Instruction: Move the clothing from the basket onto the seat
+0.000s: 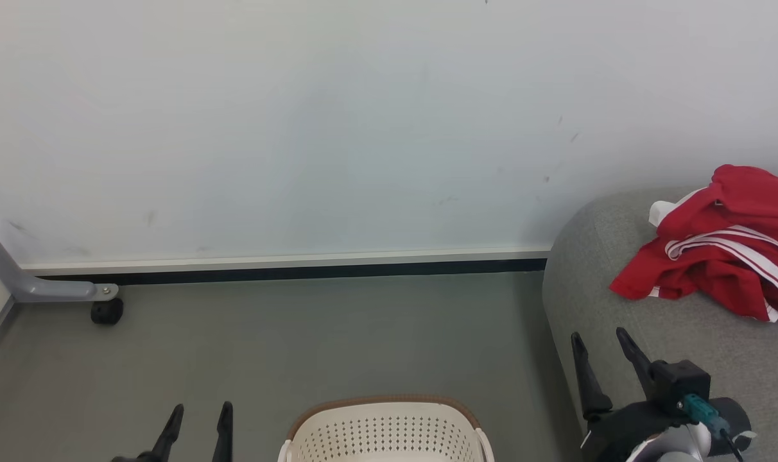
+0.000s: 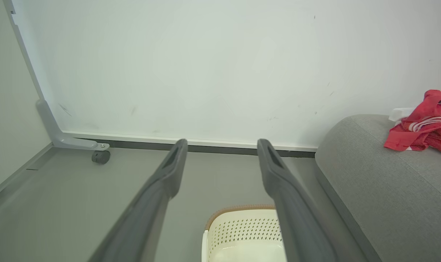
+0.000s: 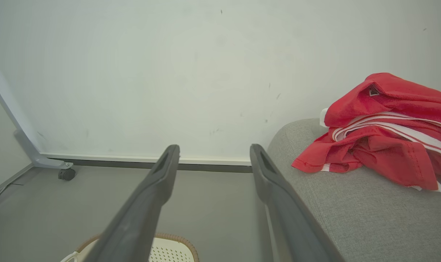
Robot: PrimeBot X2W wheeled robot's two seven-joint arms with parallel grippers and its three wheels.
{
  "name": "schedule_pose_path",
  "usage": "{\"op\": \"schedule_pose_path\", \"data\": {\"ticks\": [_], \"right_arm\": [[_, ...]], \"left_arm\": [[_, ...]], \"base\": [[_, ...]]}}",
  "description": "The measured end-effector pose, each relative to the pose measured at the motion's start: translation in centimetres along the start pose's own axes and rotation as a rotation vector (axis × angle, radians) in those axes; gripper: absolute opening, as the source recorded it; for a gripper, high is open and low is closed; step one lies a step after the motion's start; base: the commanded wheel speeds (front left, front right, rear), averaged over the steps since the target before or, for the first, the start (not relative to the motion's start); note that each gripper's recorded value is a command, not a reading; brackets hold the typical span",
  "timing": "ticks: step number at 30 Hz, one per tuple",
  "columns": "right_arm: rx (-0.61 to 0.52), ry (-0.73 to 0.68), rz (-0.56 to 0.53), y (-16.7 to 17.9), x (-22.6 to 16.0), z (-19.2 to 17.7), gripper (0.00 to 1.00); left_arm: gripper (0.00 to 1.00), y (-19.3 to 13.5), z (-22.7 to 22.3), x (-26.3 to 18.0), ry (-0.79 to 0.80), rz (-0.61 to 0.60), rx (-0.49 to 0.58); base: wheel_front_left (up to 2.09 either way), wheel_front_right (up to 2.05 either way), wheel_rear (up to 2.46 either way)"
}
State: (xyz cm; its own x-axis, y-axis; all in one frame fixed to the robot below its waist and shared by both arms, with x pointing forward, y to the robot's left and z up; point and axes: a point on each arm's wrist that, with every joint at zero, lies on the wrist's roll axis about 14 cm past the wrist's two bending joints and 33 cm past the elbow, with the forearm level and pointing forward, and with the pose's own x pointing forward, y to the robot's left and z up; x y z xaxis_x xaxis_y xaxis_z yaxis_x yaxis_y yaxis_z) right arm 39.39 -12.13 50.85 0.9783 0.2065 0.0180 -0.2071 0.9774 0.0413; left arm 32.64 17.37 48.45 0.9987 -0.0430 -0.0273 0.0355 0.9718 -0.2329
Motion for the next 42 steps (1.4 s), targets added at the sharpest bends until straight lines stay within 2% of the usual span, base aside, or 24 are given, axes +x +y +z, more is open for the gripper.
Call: {"op": "schedule_pose_path", "data": {"ticks": [16,26,42], "right_arm": [[0.032,-0.03,-0.05,0.1,-4.5,-0.5,1.0],[0.032,-0.097,-0.07,-0.4,-4.7,1.5,1.0],[0.027,-0.115,-0.11,-1.2,-5.7,1.9,1.0]], "left_arm": [[1.0,1.7,0.3,-2.0,-0.017,0.067,0.005],[1.0,2.0,1.1,-2.0,-0.045,0.075,0.031],[1.0,2.4,1.5,-2.2,-0.062,0.096,0.054]], "base": [[0.0,0.0,0.0],[0.0,0.0,0.0],[0.0,0.0,0.0]]}}
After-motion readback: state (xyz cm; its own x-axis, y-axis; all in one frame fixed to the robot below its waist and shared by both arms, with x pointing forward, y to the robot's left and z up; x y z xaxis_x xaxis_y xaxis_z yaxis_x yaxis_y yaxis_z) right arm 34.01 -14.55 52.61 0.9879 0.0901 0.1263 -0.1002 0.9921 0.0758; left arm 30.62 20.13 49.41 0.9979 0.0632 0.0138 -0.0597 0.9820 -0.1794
